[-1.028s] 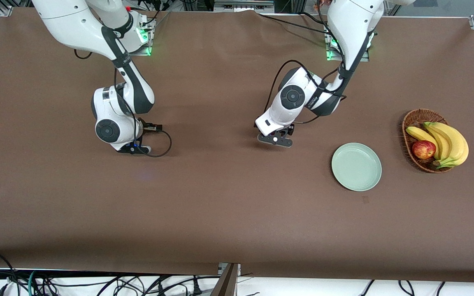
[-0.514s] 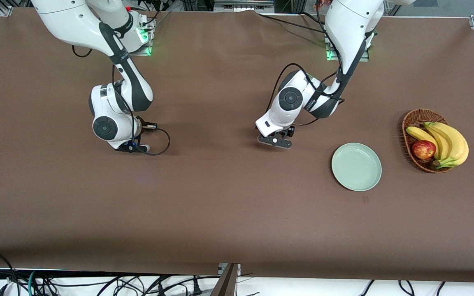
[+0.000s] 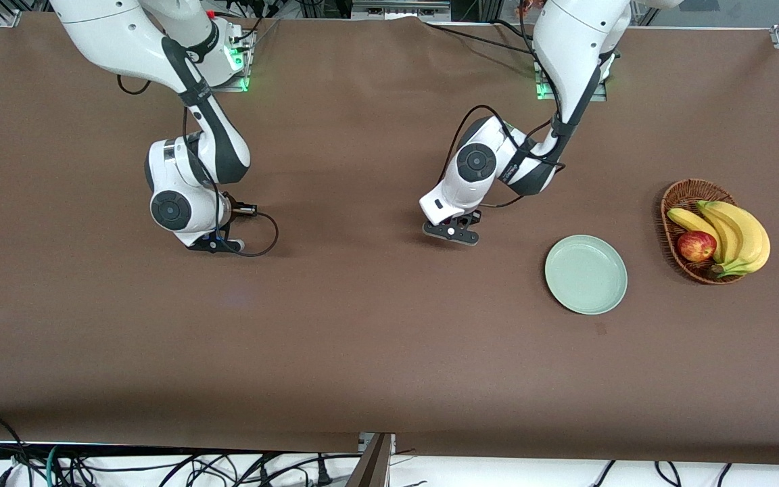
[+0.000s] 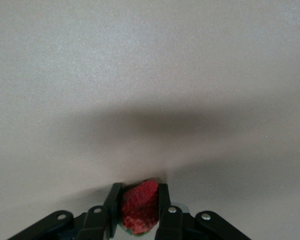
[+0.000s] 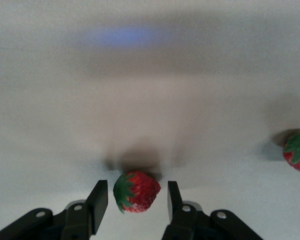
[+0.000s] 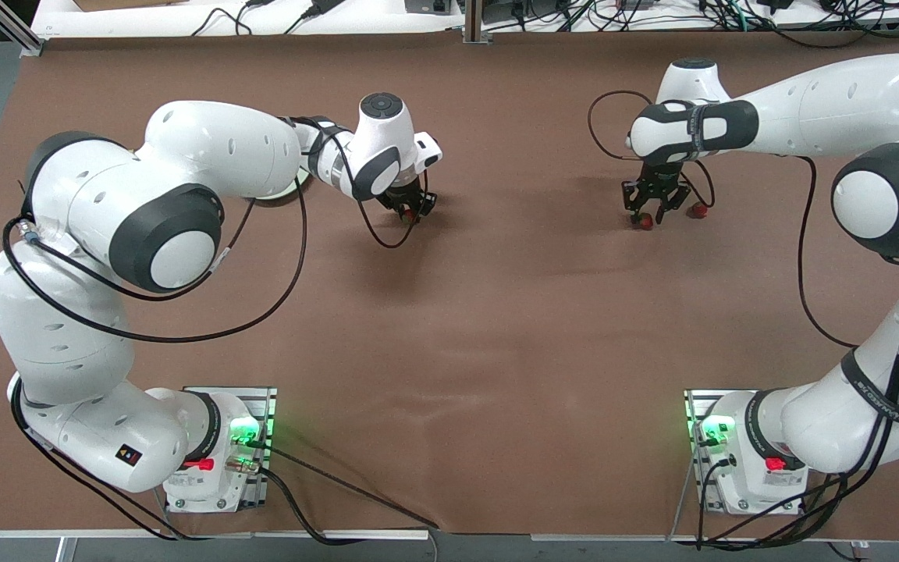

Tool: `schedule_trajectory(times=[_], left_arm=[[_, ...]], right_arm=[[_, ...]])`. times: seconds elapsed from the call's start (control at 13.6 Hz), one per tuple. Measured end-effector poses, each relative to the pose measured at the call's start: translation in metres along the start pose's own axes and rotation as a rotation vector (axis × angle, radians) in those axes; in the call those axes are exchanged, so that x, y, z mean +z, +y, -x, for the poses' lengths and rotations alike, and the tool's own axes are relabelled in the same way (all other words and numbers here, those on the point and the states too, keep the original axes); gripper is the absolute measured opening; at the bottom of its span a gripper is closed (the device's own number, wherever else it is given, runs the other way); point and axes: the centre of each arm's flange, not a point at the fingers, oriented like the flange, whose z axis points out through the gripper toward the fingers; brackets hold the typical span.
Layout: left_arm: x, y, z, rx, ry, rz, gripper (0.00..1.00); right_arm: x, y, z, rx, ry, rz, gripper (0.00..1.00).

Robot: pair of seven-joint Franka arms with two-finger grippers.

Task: Collect all strawberries into plate
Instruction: 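Grasp a strawberry each with the left gripper and the right gripper, then open the left gripper over the plate while the right gripper carries strawberry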

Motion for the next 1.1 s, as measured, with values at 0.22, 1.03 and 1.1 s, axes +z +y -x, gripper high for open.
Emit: schedule_trajectory(times=[0.22, 1.03, 1.1], left_arm=[[-0.006, -0.003, -0.001, 0.018, -0.074, -0.032, 0.33], [-0.12, -0.187, -0.083, 0.439, -0.141, 0.024, 0.33], [-0.121, -0.209, -0.085, 0.485, -0.135, 0.034, 0.33]], right_arm=[[0.002, 0.0, -0.001, 0.0, 0.008, 0.0, 0.47], [-0.061, -0.068, -0.032, 0.007, 0.157, -0.098, 0.34], [-0.068, -0.09, -0.035, 0.028, 0.17, -0.121, 0.34]])
